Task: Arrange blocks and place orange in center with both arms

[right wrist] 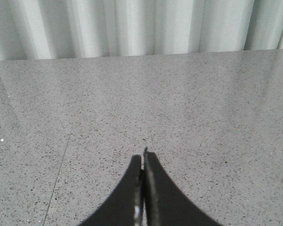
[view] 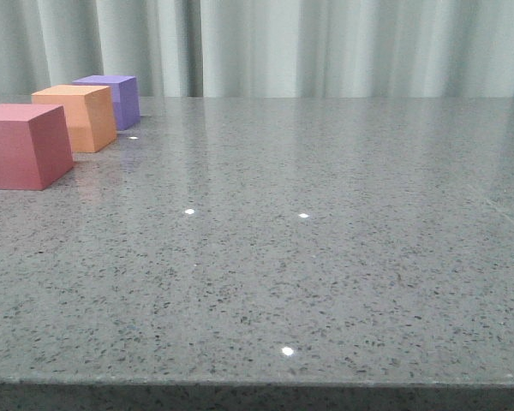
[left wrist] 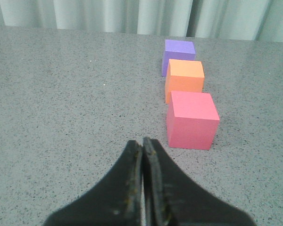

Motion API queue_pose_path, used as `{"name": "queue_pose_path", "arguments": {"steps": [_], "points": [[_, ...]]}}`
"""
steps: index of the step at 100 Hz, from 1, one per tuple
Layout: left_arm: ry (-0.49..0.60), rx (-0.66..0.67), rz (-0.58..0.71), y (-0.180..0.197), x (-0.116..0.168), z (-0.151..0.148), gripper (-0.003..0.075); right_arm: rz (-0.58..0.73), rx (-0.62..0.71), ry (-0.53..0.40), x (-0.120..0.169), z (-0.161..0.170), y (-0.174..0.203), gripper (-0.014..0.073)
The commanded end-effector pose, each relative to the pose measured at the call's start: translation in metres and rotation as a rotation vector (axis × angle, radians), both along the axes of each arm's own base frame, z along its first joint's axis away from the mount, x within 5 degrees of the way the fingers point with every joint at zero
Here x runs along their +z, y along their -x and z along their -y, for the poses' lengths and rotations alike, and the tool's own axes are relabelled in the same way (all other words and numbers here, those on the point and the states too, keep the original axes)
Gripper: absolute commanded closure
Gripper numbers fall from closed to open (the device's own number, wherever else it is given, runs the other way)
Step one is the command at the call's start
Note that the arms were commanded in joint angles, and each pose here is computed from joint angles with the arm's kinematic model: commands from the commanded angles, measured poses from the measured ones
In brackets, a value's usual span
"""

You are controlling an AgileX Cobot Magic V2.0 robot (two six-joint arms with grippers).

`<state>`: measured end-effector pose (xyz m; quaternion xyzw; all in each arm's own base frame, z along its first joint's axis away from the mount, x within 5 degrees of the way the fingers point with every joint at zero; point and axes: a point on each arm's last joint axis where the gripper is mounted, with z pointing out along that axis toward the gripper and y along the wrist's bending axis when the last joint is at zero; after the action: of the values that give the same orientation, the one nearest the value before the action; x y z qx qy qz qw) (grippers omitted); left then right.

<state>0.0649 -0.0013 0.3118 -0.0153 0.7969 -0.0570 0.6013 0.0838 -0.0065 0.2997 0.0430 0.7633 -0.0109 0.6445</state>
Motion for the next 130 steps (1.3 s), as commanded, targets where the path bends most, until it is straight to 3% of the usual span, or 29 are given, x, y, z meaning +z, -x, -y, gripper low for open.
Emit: {"name": "queue_pose_path", "arguments": {"steps": [1, 25, 96, 130], "points": [[0.008, -0.025, 0.122, -0.003, 0.014, 0.003, 0.0741, 0.089, 0.006, 0.025, 0.014, 0.000, -0.001, 0.0664], [-0.104, -0.114, 0.299, -0.010, 0.003, 0.011, 0.0741, 0.089, 0.006, 0.025, 0.014, 0.000, -0.001, 0.0664], [-0.107, -0.067, 0.366, 0.014, -0.092, 0.005, 0.0741, 0.089, 0.006, 0.025, 0.014, 0.000, -0.001, 0.0664], [-0.107, 0.029, 0.403, 0.010, -0.108, 0.001, 0.0741, 0.089, 0.006, 0.025, 0.014, 0.000, -0.001, 0.0664]]}}
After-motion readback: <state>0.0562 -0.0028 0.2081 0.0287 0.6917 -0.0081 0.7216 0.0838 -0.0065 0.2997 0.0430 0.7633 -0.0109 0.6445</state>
